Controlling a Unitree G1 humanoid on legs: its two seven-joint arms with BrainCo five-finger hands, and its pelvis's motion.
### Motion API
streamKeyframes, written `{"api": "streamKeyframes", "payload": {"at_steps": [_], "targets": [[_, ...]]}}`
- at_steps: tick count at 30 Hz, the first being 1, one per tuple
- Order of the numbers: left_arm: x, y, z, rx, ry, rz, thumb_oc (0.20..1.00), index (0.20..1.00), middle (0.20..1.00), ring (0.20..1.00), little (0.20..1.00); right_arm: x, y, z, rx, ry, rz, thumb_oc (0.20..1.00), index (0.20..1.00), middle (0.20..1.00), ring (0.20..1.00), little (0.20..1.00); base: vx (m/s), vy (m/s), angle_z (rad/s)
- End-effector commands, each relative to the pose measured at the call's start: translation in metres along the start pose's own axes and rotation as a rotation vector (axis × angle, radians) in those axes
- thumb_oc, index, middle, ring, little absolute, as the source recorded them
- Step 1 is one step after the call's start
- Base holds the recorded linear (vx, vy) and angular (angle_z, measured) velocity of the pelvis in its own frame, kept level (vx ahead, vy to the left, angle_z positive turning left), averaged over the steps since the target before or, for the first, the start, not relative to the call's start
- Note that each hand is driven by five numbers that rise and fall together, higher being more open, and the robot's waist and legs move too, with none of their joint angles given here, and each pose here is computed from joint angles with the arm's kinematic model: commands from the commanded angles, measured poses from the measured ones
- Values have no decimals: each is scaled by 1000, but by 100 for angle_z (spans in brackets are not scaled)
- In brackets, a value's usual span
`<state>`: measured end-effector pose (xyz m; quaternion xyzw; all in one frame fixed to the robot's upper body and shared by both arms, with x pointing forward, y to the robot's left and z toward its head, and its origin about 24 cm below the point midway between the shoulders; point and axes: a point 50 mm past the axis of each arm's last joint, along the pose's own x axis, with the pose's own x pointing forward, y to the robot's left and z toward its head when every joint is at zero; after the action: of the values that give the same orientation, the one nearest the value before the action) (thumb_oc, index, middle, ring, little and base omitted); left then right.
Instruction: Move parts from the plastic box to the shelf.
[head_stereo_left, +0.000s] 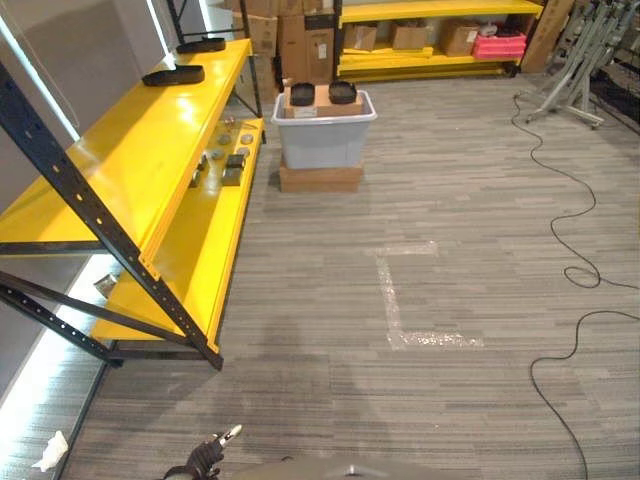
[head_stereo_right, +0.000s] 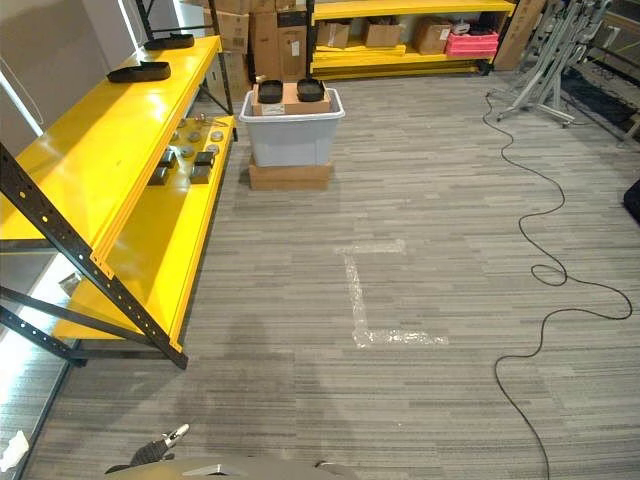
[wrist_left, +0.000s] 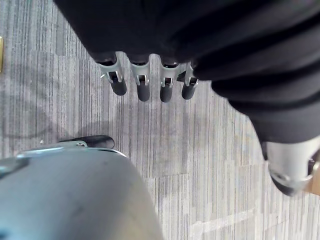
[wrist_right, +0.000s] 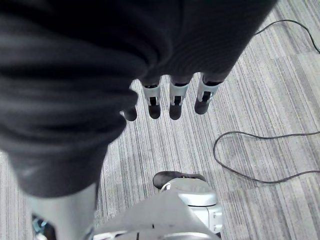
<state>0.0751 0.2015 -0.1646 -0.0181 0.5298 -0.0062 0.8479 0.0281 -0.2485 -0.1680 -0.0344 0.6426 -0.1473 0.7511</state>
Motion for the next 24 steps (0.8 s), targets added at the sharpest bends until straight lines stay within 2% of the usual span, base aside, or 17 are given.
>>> {"api": "streamKeyframes", "payload": {"at_steps": [1,13,24], "targets": [[2,12,15,20,-32,42,1000,1000,1000,1000,1000,1,0,1,-38,20,-15,1000,1000,1000,1000,1000,0,0,0],[2,20,9,28,25,208,1000,1000,1000,1000,1000,1,4,-1,-35,32,-12,1000,1000,1000,1000,1000,10,-1,-1],[1,19,-4,28,122,263,1000,1000,1000,1000,1000,0,5,-5,-52,62,-23,1000,1000,1000,1000,1000,9,0,0]]}}
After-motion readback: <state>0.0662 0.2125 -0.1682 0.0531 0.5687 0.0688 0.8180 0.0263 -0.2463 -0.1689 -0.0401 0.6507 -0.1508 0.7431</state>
